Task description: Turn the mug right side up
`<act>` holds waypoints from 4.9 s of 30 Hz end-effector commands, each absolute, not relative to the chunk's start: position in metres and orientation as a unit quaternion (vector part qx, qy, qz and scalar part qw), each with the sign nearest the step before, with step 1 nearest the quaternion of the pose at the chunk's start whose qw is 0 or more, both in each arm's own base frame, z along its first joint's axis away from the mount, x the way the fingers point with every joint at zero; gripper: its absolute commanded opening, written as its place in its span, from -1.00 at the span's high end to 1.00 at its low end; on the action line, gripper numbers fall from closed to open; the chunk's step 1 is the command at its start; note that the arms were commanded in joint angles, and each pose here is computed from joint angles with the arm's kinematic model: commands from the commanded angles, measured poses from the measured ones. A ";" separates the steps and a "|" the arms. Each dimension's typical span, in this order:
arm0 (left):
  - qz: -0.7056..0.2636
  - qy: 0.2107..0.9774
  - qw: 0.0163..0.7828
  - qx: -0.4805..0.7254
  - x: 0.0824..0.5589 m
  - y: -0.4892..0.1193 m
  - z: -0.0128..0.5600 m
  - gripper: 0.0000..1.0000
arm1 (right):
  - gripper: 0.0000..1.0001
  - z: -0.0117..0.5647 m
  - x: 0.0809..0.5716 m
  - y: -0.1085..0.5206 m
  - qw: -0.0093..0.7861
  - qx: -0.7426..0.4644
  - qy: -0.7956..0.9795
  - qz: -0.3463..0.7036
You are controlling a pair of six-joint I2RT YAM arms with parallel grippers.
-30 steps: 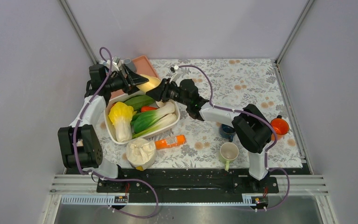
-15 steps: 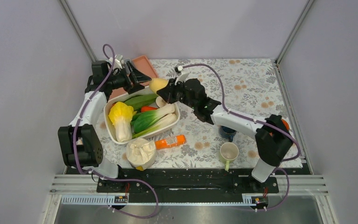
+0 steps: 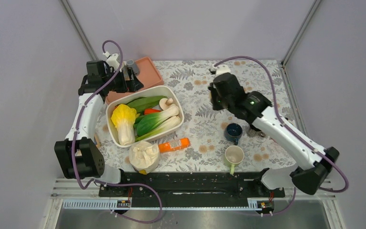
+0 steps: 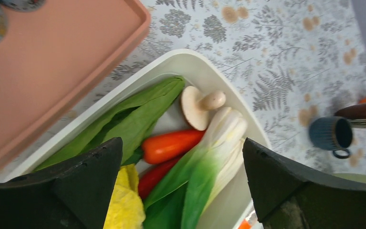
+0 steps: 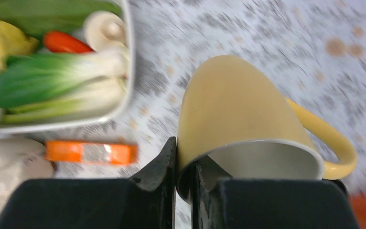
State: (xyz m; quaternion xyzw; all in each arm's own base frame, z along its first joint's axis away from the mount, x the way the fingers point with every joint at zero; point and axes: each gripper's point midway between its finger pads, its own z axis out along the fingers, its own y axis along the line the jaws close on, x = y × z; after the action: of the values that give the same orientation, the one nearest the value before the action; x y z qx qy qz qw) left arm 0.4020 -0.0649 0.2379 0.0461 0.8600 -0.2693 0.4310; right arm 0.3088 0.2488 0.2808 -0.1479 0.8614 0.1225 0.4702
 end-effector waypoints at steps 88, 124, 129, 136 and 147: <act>0.202 0.863 0.446 0.122 0.601 0.148 0.175 -0.62 | -0.99 0.165 0.232 0.054 0.284 0.039 0.955 0.080; -0.039 0.848 0.354 0.393 0.502 0.121 0.167 -0.62 | -0.99 0.164 0.234 0.059 0.289 0.030 0.952 0.093; -0.028 0.851 0.352 0.388 0.517 0.136 0.150 -0.71 | -0.99 0.168 0.233 0.059 0.296 0.028 0.950 0.097; -0.016 0.855 0.384 0.349 0.550 0.141 0.136 -0.73 | -0.99 0.170 0.231 0.061 0.295 0.030 0.950 0.101; -0.077 0.838 0.369 0.393 0.497 0.103 0.128 -0.07 | -0.99 0.170 0.230 0.062 0.293 0.030 0.950 0.105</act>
State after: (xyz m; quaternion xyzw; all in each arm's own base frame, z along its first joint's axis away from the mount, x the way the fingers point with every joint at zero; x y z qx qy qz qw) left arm 0.5084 0.1230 0.0928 0.3572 0.8700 -0.0673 0.3332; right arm 0.2256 0.0585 0.1654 0.0342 0.9540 0.0935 0.2827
